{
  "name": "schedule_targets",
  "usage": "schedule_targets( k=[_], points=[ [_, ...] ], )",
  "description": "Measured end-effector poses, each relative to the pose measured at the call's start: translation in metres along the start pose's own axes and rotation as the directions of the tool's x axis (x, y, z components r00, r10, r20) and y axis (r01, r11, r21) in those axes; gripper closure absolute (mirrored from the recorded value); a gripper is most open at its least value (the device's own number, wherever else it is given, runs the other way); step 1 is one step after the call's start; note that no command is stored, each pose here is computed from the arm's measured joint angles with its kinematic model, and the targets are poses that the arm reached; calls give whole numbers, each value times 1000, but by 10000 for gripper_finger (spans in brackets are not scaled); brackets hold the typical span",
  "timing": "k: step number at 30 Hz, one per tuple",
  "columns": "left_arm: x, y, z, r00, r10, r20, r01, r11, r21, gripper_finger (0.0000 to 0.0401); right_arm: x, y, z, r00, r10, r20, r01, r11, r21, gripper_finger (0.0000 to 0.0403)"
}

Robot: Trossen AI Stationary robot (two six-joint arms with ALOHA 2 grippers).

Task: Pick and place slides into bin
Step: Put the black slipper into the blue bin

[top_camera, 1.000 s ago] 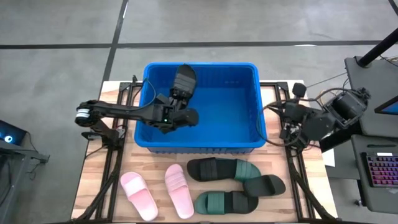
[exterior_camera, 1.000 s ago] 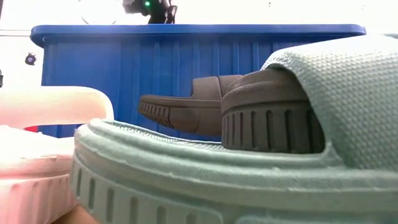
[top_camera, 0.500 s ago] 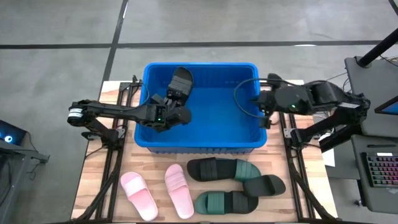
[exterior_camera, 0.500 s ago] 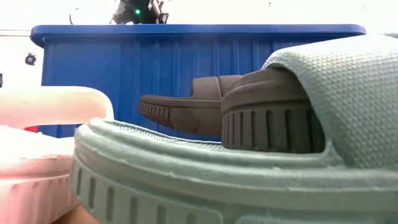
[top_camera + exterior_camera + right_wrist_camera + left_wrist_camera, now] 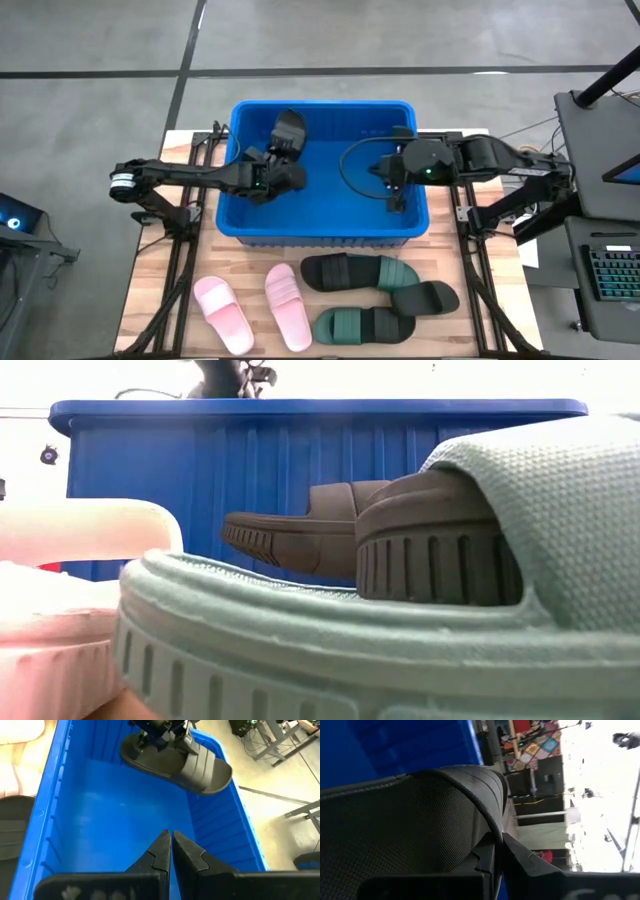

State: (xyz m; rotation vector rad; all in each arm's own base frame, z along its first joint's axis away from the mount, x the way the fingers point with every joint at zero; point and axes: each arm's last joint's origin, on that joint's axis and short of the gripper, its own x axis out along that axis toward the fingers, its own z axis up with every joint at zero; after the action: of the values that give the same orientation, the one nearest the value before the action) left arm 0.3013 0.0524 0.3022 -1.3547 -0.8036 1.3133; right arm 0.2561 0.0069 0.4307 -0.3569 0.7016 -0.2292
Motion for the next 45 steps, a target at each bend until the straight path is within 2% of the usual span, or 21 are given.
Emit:
schedule_targets(
  k=[7,10,16,24,29,37,45],
  points=[
    [12,9,5,999,8,49,-8,1000,9,401,0,-1,3,999,-7,33,7,1000,16,394],
    [14,23,6,998,20,62,-24,998,57,401,-4,-2,5,999,-12,51,10,1000,28,394],
    [22,45,4,998,16,66,-19,999,44,401,-7,-5,7,998,-17,65,15,999,37,394],
    [42,77,-9,998,-15,65,19,998,-60,401,-8,-5,8,997,-19,75,16,999,51,394],
    [49,84,-18,998,-28,64,34,994,-102,401,-8,-6,9,996,-26,83,21,998,65,394],
    [53,90,-18,997,-16,79,21,998,-67,401,-9,-6,11,994,-35,103,28,997,75,394],
    [56,96,-11,994,17,112,-22,999,42,401,-9,-6,11,994,-35,103,26,995,93,394]
  ],
)
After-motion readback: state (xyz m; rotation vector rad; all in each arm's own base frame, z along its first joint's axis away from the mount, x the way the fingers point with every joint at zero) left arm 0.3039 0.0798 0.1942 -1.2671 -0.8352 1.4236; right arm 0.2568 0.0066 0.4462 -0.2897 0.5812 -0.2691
